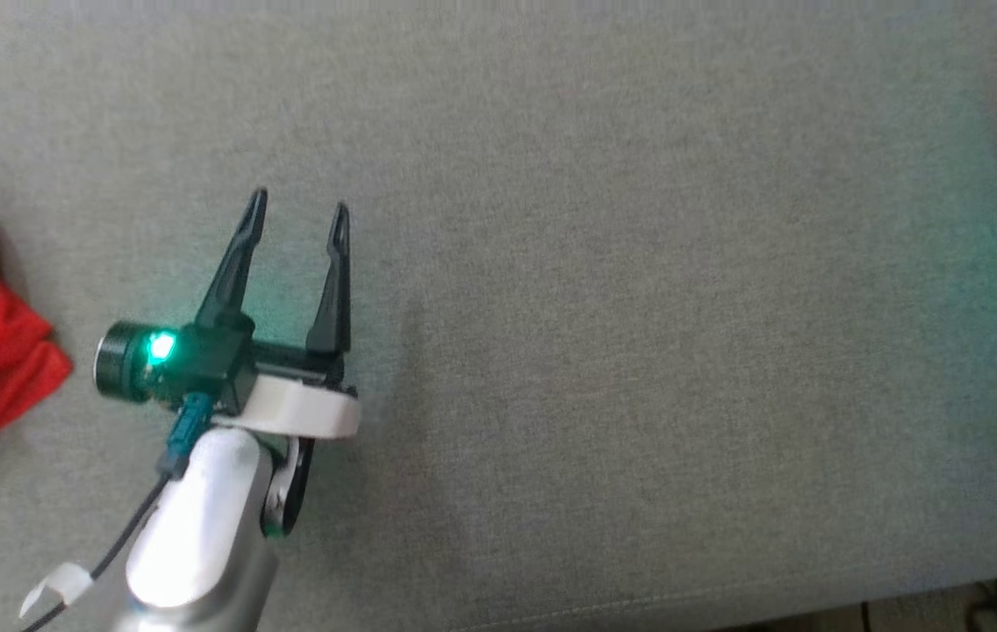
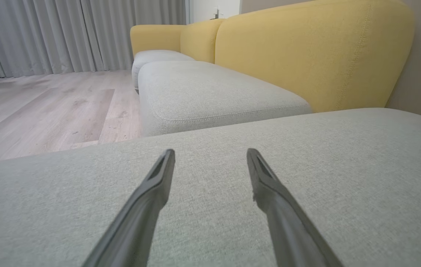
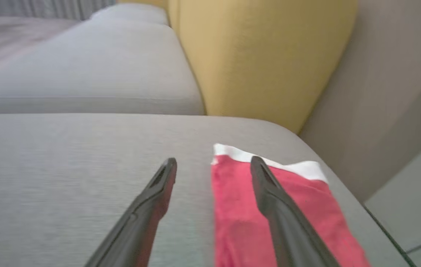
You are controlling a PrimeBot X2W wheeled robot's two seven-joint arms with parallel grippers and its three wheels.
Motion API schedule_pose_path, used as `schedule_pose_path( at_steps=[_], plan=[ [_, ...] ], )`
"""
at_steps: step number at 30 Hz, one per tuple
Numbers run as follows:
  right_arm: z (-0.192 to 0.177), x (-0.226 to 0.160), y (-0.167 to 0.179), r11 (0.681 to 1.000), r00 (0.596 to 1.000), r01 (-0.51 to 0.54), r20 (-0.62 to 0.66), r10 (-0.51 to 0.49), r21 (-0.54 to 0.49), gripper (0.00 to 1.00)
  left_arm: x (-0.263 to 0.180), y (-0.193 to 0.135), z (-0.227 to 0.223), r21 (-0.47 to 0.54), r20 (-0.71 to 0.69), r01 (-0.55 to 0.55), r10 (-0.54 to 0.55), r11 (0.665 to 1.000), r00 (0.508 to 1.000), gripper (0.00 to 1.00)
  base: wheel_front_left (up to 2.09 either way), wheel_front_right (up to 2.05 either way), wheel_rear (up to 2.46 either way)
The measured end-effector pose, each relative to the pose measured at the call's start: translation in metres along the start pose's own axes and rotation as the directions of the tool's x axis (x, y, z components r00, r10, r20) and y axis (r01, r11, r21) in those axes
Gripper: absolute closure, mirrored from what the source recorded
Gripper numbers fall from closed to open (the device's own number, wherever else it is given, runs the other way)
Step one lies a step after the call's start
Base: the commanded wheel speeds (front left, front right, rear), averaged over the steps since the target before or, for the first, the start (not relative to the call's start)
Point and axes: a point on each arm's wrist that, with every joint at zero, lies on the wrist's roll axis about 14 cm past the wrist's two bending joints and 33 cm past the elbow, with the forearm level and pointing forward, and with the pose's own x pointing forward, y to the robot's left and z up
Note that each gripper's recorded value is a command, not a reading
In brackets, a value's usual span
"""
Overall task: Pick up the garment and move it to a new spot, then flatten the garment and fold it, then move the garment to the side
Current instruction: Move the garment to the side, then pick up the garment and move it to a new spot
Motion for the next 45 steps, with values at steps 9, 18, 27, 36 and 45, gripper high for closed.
schedule_pose_path(
  at_steps=[9,18,27,36,45],
  plan=[
    [0.041,-0.052,0.121,0.956,0.957,-0.276,0.127,0.263,0.101,0.0,-0.035,0.029,0.017,0.048,0.008,-0.093,0.093,0.994,0.996,0.0,0.0,0.0,0.0],
    [0.08,-0.082,0.176,0.895,0.894,-0.419,0.244,0.377,0.152,0.0,-0.08,0.067,0.026,0.071,0.001,-0.235,0.236,0.969,0.972,0.0,0.0,0.0,0.0],
    [0.062,-0.124,0.167,0.889,0.909,-0.402,0.21,0.359,0.219,0.0,-0.131,0.083,0.024,0.092,-0.045,-0.307,0.312,0.947,0.949,0.0,0.0,0.0,0.0],
    [0.057,-0.151,0.162,0.887,0.913,-0.398,0.201,0.356,0.233,0.0,-0.156,0.075,0.028,0.089,-0.067,-0.307,0.313,0.948,0.947,0.0,0.0,0.0,0.0],
    [0.061,-0.158,0.165,0.884,0.906,-0.411,0.205,0.37,0.223,0.0,-0.159,0.076,0.03,0.085,-0.074,-0.314,0.321,0.945,0.944,0.0,0.0,0.0,0.0]
  ],
)
